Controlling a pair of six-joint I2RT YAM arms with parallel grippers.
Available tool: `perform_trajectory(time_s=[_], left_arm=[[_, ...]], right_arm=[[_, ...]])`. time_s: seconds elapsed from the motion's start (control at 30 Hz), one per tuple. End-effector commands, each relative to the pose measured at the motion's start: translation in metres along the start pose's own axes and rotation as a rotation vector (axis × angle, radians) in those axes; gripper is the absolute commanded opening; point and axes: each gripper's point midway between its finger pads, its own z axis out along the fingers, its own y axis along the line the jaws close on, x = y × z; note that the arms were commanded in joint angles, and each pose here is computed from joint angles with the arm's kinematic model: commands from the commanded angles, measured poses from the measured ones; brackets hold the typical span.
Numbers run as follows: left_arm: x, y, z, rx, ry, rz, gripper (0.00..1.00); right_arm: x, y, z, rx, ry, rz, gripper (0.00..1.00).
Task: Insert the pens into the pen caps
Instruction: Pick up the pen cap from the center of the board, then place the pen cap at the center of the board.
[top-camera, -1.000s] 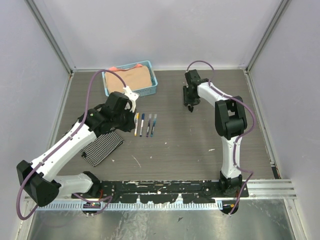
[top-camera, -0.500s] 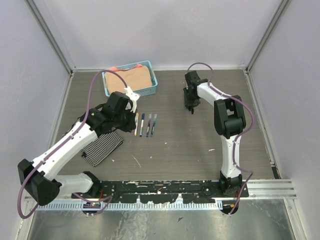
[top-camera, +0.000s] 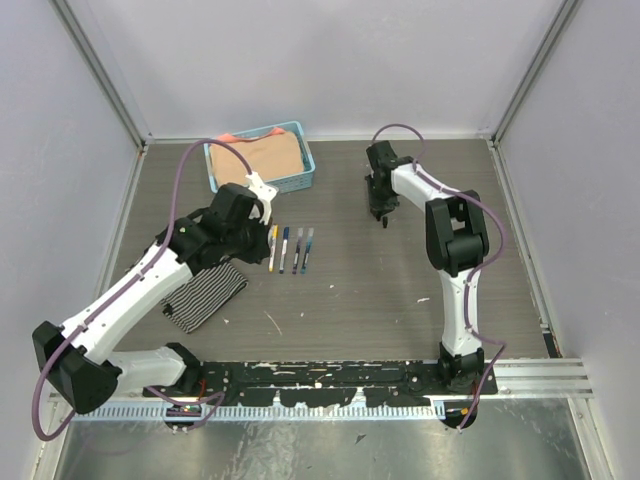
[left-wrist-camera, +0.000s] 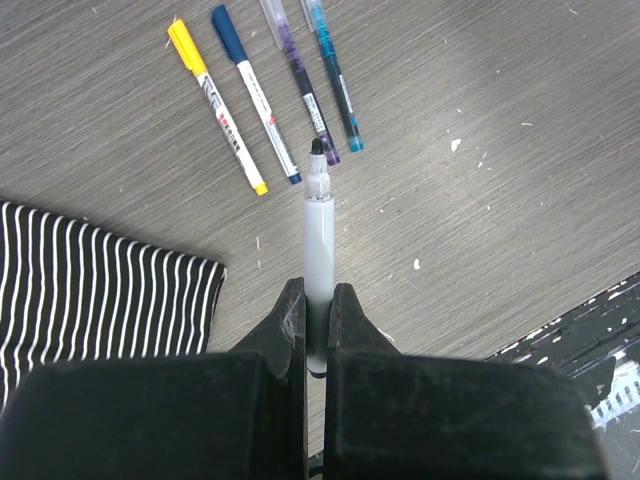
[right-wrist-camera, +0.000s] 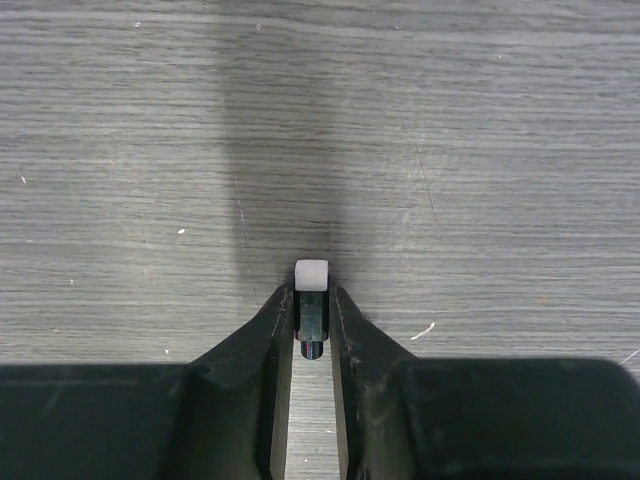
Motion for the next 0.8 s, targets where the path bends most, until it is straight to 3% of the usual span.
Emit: perform_trajectory(time_s=[0.0, 0.27, 0.6, 0.77], left_arm=[[-0.006, 0.000, -0.004, 0.008, -0.046, 0.001, 0.00], [-0.012, 0.000, -0.010, 0.011, -0.094, -0.023, 0.00], [-0.017, 0.002, -0.018, 0.005, -0.163, -0.049, 0.00], [-0.018, 0.001, -0.018, 0.006, -0.164, -0.049, 0.00]], right_arm=[[-0.019, 0.016, -0.017, -0.035, -0.073, -0.020, 0.12], [-0.010, 0.048, -0.095, -0.187, -0.197, -0.011, 0.11], [0.104, 0.048, -0.138, -0.177, -0.206, 0.087, 0.10], [0.166, 0.052, -0.141, -0.152, -0.148, 0.110, 0.11]])
